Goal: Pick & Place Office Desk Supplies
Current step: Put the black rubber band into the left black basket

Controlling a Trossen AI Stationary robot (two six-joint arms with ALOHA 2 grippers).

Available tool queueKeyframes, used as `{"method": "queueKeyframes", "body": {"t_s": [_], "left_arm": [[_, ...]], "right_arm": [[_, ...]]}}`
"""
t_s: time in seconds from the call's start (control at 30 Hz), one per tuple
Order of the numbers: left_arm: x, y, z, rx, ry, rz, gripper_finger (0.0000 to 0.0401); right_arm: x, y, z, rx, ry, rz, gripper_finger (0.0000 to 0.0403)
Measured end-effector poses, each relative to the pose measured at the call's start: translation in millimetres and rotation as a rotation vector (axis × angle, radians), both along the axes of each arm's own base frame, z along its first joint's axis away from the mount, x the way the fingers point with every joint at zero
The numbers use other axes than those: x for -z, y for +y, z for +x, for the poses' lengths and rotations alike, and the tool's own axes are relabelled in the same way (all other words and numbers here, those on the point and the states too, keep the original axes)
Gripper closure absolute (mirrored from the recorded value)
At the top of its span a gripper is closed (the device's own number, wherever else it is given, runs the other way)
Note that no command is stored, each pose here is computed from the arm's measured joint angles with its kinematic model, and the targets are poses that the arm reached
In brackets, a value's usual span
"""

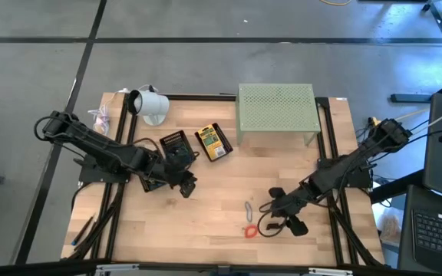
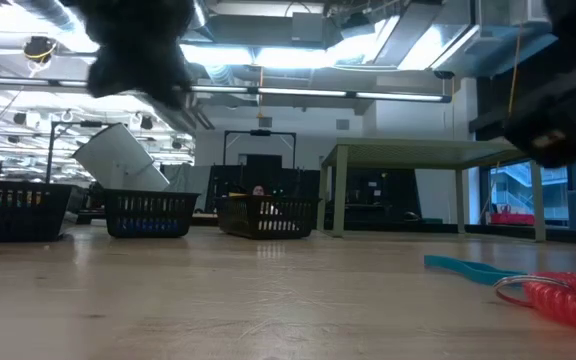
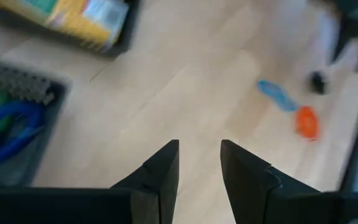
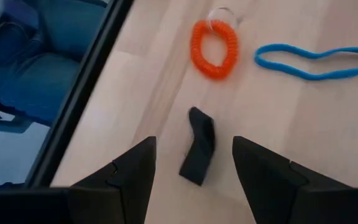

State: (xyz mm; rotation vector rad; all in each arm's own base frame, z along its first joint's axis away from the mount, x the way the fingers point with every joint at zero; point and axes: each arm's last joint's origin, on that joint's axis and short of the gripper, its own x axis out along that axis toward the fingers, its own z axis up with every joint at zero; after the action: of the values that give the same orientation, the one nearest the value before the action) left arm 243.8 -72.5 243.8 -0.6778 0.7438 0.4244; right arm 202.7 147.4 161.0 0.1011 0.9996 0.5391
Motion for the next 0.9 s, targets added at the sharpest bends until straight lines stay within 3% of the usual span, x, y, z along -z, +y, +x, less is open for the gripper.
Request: {"method": "queueKeyframes", "body": {"t_s": [0.23, 0.57, 0.7, 0.9], "left_arm": [[-9.6, -3.2, 9.6, 0.064, -0.13, 0.023, 0.0289], [-12.4, -3.3, 11.9, 0.049, -0.169, 0.028, 0.029], [-12.4, -3.2, 12.0, 0.047, -0.17, 0.029, 0.029], [-12.5, -2.9, 12.0, 0.031, -0.173, 0.024, 0.029]], "right_arm": [[22.6, 6.0, 5.3, -0.038, -0.082, 0.03, 0.0189], [58.4, 14.6, 14.6, -0.092, -0.053, -0.014, 0.0197], [59.2, 14.5, 14.8, -0.107, -0.065, -0.027, 0.0241], [59.4, 13.9, 14.0, -0.12, -0.068, -0.039, 0.0368]]}}
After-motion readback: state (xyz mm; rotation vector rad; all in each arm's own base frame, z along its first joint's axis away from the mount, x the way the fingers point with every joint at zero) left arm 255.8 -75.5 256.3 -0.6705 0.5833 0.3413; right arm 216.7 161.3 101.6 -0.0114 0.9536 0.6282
